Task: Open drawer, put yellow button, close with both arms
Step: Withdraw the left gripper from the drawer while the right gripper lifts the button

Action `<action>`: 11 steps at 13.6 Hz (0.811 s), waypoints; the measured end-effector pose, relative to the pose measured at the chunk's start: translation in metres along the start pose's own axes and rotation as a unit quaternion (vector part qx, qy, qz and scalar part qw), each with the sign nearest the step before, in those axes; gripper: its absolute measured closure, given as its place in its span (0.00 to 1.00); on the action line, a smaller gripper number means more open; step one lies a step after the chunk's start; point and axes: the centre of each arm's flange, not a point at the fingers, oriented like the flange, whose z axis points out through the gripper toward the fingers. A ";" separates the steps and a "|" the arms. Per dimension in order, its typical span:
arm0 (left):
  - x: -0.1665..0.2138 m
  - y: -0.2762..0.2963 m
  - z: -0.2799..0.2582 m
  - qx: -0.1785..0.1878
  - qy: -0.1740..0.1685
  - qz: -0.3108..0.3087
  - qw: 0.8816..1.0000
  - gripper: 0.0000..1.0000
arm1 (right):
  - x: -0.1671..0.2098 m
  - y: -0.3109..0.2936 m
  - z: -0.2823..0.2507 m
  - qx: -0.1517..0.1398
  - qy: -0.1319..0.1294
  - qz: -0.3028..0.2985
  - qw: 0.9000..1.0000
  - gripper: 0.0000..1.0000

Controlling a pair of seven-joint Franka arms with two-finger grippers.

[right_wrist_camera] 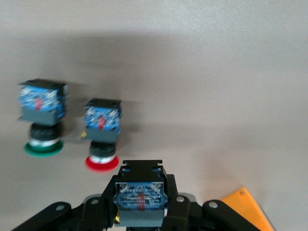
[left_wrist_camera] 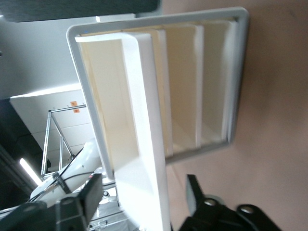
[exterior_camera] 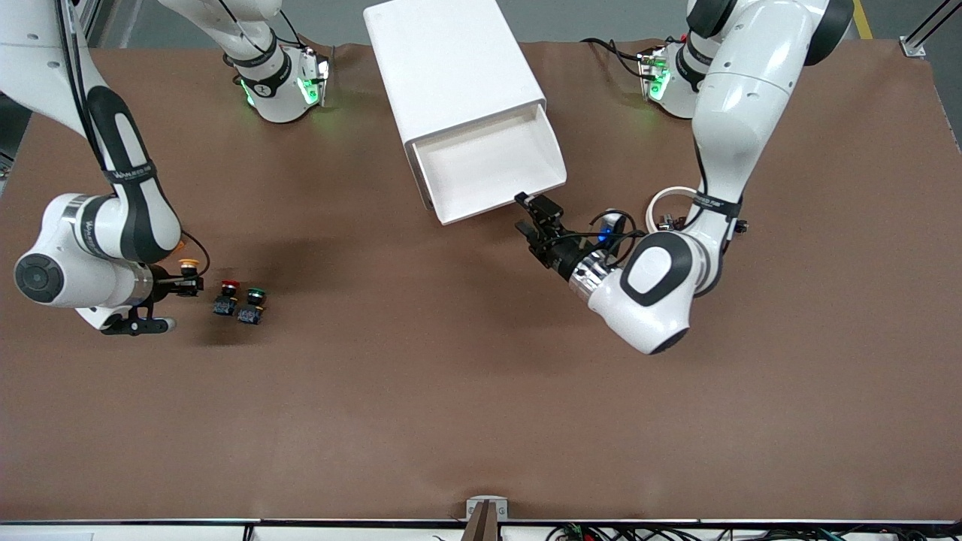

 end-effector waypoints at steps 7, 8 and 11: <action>0.063 -0.027 -0.167 -0.156 -0.008 0.248 0.956 0.00 | -0.044 -0.094 -0.114 -0.013 -0.045 0.072 0.996 0.59; 0.078 -0.027 -0.186 -0.176 0.000 0.266 0.948 0.00 | -0.056 -0.116 -0.131 -0.013 -0.052 0.089 0.995 0.59; 0.114 -0.017 -0.219 -0.229 0.063 0.279 0.931 0.00 | -0.095 -0.188 -0.190 -0.011 -0.071 0.142 0.987 0.59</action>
